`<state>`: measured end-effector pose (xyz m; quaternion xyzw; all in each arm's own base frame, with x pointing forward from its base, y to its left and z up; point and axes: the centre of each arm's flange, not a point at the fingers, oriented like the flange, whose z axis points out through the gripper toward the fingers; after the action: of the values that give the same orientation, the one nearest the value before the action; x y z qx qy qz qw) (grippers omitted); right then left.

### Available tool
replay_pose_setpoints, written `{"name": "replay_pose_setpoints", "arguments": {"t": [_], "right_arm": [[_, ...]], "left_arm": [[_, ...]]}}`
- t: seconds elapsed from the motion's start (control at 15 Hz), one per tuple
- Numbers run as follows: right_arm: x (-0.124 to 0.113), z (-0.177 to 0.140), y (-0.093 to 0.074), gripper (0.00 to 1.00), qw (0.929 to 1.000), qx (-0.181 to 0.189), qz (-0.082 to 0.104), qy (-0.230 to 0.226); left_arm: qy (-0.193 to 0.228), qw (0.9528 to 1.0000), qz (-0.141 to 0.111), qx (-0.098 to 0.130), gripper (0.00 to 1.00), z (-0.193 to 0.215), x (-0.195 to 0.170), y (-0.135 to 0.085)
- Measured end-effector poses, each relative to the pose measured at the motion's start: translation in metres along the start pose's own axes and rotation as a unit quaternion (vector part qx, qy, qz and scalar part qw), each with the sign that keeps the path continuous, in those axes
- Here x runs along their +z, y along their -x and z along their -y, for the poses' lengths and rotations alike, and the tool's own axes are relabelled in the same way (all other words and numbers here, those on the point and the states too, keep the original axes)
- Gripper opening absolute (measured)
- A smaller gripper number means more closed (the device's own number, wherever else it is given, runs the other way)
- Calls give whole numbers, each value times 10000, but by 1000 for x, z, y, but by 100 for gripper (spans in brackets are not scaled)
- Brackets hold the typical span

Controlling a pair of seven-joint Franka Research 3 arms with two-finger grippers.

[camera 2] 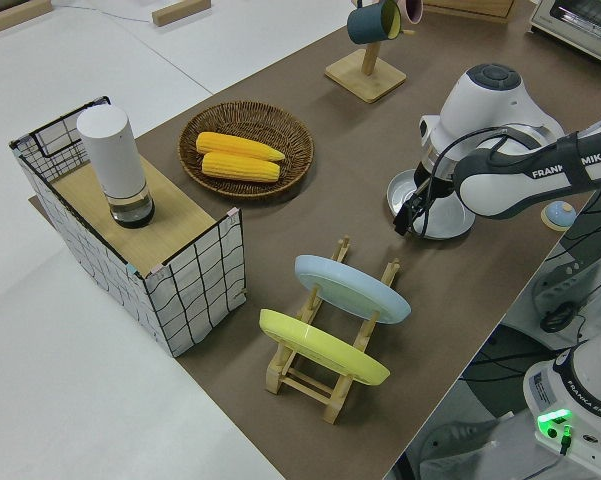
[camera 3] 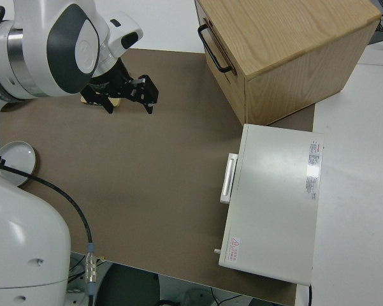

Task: Pick gray plate from table and place it on lower plate rack with left arm
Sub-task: 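Close the left gripper on the gray plate's rim nearest the rack, then lift the gray plate off the table with the left gripper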

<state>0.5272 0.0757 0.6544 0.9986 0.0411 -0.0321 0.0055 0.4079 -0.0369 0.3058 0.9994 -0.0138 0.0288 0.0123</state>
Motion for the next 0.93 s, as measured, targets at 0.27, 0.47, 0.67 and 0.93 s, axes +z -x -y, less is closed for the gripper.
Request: {"name": "replay_pose_setpoints", "arguments": {"t": [0.27,0.47,0.67,0.93], "right_arm": [[0,0,0,99,10000,0,0,0],[0,0,0,99,10000,0,0,0],[0,0,0,99,10000,0,0,0],[0,0,0,99,10000,0,0,0]], "left_arm": [[-1,10000,24,-7,94,0,8,-1],[-1,10000,27,-13,61,0,9,-1],[-1,10000,26,-16,30,0,9,-1],[8,10000,-28,-21,7,-1,3,-1]]}}
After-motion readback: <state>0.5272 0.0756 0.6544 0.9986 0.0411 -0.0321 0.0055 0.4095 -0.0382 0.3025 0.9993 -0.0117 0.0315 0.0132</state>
